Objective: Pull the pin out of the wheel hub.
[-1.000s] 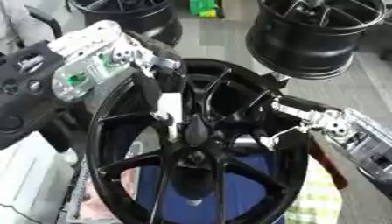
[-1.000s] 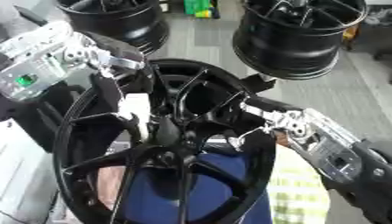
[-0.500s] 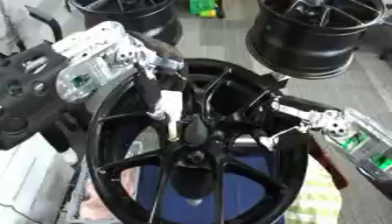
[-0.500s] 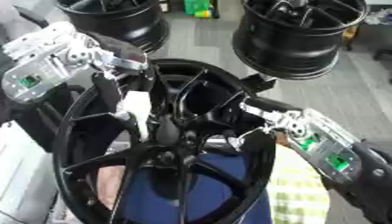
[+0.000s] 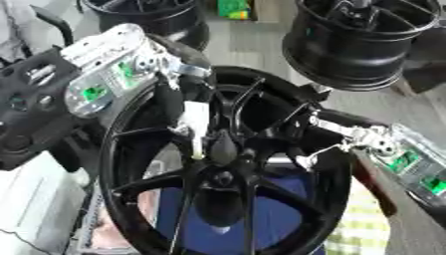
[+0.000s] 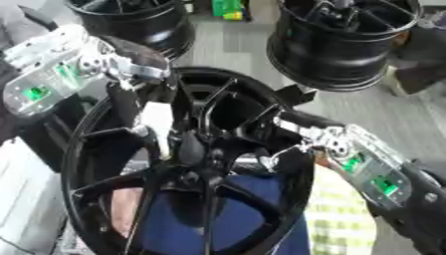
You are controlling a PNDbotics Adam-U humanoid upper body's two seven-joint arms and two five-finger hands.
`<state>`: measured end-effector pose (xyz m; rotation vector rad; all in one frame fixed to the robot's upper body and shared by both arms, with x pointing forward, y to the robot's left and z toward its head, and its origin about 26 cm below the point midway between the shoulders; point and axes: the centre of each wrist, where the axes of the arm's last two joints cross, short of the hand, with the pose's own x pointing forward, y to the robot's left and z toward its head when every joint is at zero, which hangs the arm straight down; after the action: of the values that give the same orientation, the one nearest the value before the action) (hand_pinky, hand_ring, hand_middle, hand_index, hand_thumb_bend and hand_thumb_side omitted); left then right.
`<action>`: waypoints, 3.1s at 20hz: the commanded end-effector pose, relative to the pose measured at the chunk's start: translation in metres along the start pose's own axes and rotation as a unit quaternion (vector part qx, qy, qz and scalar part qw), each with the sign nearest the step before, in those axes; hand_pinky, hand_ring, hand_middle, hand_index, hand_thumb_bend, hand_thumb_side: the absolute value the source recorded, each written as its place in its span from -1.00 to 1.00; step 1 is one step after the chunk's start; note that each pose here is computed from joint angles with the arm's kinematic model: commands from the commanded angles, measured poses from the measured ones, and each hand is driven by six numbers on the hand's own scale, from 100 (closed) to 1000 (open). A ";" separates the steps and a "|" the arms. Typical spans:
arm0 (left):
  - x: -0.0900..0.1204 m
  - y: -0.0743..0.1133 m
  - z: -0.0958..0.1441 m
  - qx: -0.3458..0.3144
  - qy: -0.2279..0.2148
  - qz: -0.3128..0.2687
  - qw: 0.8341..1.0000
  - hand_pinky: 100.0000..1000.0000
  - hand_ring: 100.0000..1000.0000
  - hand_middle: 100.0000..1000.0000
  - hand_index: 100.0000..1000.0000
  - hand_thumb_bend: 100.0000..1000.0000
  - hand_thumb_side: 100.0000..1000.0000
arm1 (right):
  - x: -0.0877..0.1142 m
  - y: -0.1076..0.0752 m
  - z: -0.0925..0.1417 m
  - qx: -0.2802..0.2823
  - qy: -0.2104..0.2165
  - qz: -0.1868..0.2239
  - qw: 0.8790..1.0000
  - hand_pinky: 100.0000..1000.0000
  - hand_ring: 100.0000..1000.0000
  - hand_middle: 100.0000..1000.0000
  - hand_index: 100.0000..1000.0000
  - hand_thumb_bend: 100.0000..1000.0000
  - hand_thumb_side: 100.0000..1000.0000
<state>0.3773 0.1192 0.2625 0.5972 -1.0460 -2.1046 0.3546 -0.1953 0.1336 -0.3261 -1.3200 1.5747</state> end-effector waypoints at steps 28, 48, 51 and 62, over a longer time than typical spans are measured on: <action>-0.104 0.012 0.190 0.267 0.201 0.150 0.931 0.42 -0.28 -0.80 -0.42 -0.43 -1.00 | -0.014 -0.004 0.013 -0.020 0.026 -0.003 0.999 0.57 0.32 0.14 0.36 -1.00 -0.80; -0.173 -0.073 0.225 0.263 0.287 0.243 0.889 0.46 -0.15 -0.64 -0.22 -0.64 -1.00 | -0.008 -0.010 0.012 -0.032 0.016 -0.003 0.999 0.57 0.32 0.14 0.36 -1.00 -0.81; -0.174 -0.076 0.224 0.254 0.287 0.237 0.893 0.65 0.43 0.08 0.46 -0.61 -1.00 | -0.008 -0.011 0.013 -0.032 0.017 -0.003 0.999 0.57 0.32 0.14 0.36 -1.00 -0.81; -0.182 -0.081 0.221 0.298 0.342 0.184 0.872 0.85 0.92 0.79 1.00 -0.26 -0.24 | -0.006 -0.011 0.012 -0.033 0.014 -0.004 0.999 0.57 0.32 0.14 0.36 -1.00 -0.79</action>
<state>0.3226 0.3993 0.3257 1.1543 -1.2235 -1.0780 0.3533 -0.2064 0.1351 -0.3603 -1.3332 1.5147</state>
